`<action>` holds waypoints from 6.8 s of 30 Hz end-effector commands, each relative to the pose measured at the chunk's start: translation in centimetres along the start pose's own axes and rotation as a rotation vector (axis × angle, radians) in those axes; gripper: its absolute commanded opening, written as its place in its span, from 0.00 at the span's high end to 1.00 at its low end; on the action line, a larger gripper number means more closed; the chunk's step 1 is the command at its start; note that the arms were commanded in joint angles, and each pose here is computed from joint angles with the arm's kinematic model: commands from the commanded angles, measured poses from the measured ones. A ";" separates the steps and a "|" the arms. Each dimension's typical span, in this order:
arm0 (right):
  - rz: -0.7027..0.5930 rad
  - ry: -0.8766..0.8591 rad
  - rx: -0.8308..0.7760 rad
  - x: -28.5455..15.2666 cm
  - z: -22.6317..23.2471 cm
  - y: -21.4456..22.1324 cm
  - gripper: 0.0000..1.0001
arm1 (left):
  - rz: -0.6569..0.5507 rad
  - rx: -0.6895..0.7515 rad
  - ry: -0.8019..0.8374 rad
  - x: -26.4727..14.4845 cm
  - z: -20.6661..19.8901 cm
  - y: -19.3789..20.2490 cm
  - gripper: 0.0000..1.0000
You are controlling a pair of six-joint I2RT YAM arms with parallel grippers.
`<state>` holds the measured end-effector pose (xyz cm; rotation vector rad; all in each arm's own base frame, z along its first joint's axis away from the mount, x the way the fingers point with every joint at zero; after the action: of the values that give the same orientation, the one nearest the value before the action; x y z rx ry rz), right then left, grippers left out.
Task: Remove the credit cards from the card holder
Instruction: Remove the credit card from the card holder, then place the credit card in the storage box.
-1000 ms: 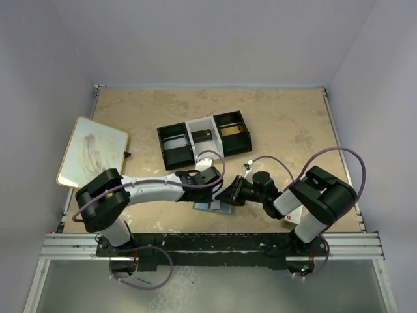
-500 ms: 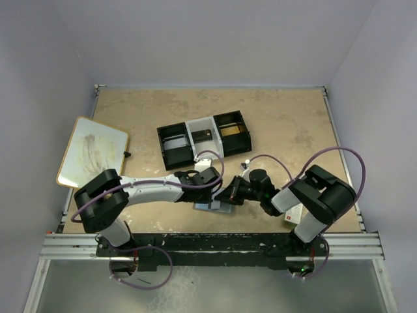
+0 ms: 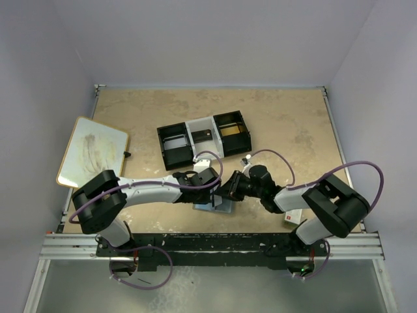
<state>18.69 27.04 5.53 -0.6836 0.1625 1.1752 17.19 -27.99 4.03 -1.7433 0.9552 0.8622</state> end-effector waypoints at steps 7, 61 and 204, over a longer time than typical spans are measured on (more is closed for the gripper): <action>0.009 0.053 -0.022 1.0 -0.5 -0.3 0.89 | -0.005 -0.008 0.045 -0.8 -0.5 -0.2 1.00; -0.472 -0.018 -1.103 -6.8 11.3 -8.5 1.00 | -0.496 -0.319 -0.368 -13.0 17.0 -19.9 0.30; -0.414 0.389 -0.839 0.1 8.7 -21.8 0.03 | -0.876 -0.474 -0.341 -20.6 21.2 -21.3 0.25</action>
<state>39.97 28.43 24.91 -1.8795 -0.3779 0.5712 23.07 2.78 23.41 -2.0233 -0.3306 0.8075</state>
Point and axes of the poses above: each gripper's point midway between its finger pads, its own x axis out along the fingers, its own z axis along the line the jaws close on, y = z × x, the point moved 2 cm from there along -x, back along the fingers, and after that the axes turned 15 degrees about -x, right-handed, at the moved point
